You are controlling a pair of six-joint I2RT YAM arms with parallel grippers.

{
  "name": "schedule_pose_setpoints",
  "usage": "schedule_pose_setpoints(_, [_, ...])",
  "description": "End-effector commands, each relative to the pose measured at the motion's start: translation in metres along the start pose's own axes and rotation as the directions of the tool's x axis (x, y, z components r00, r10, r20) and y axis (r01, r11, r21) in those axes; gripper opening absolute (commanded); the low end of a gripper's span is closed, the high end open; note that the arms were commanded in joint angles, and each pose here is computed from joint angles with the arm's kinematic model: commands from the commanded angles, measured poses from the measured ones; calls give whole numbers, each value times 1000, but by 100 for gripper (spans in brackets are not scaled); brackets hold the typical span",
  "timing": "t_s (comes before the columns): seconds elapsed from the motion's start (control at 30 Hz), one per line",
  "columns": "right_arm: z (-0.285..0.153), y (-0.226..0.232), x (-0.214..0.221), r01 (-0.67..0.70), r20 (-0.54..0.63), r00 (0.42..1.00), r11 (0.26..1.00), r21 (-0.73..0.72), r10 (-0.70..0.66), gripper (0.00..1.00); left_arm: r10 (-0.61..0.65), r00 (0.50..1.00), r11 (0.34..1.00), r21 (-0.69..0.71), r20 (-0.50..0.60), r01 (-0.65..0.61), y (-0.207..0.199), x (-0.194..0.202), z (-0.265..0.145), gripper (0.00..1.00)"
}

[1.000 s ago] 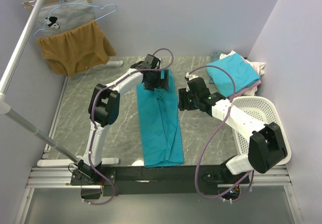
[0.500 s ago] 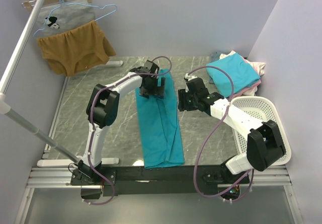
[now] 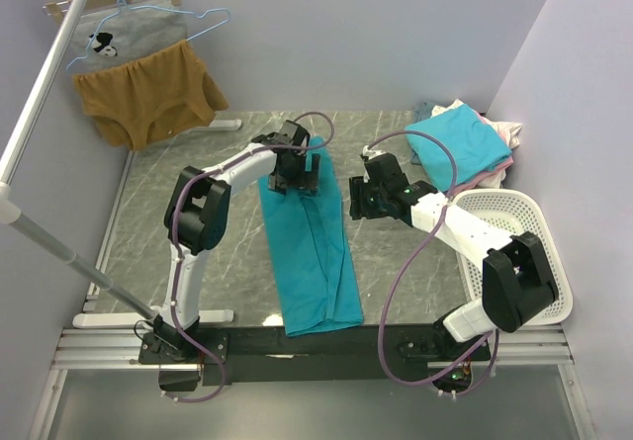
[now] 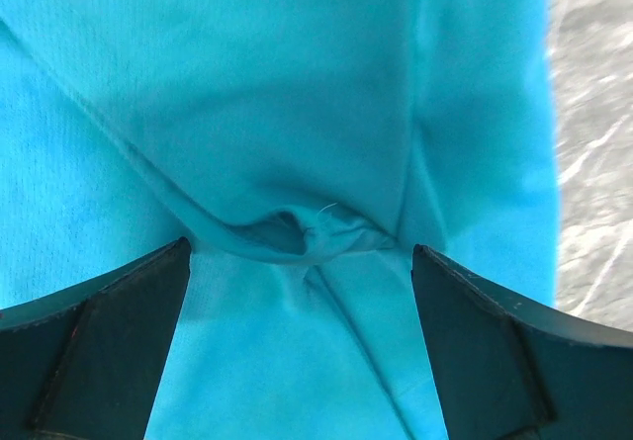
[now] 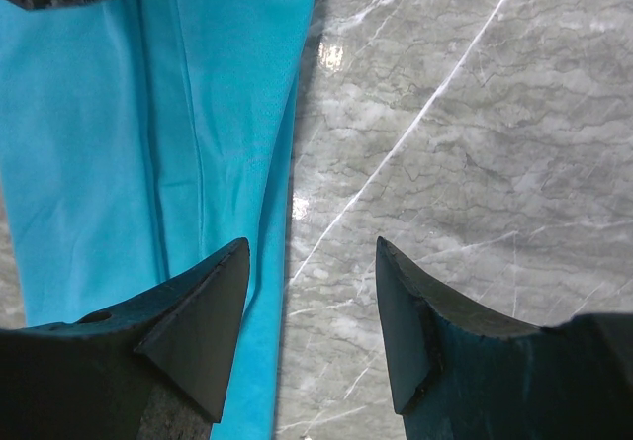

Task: Fold and stack the t-shirts
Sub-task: Rotate the tshirt 90 degrees

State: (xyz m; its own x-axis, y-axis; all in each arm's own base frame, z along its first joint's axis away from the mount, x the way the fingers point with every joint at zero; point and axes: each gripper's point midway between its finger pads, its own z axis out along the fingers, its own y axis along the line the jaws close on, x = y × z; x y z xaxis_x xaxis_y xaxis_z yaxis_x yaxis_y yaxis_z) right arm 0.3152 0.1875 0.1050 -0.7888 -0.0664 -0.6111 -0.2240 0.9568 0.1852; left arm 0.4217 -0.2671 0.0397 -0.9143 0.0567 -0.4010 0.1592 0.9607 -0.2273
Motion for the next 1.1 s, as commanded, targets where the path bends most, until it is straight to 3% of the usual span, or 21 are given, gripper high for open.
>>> schedule_pose_setpoints(0.0, [5, 1, -7, -13, 27, 1000, 1000, -6, 13, 61, -1, 985, 994, 112, 172, -19, -32, -53, -39, 99])
schedule_pose_setpoints(0.13, [6, 0, -6, -9, 23, 1000, 1000, -3, 9, 60, -10, 975, 983, 183, 220, -31, -51, -77, -41, 99])
schedule_pose_setpoints(0.5, [17, -1, 3, -8, -12, 1000, 1000, 0, 8, 60, -23, 966, 959, 277, 258, -51, -73, -97, -36, 99])
schedule_pose_setpoints(0.7, [18, -3, 3, -3, -16, 1000, 1000, 9, 3, 60, -22, 988, 942, 335, 150, -29, -80, -74, -14, 99])
schedule_pose_setpoints(1.07, [22, -2, 7, -9, -28, 1000, 1000, 6, 9, 60, -20, 993, 952, 305, 115, -16, -69, -51, -23, 99])
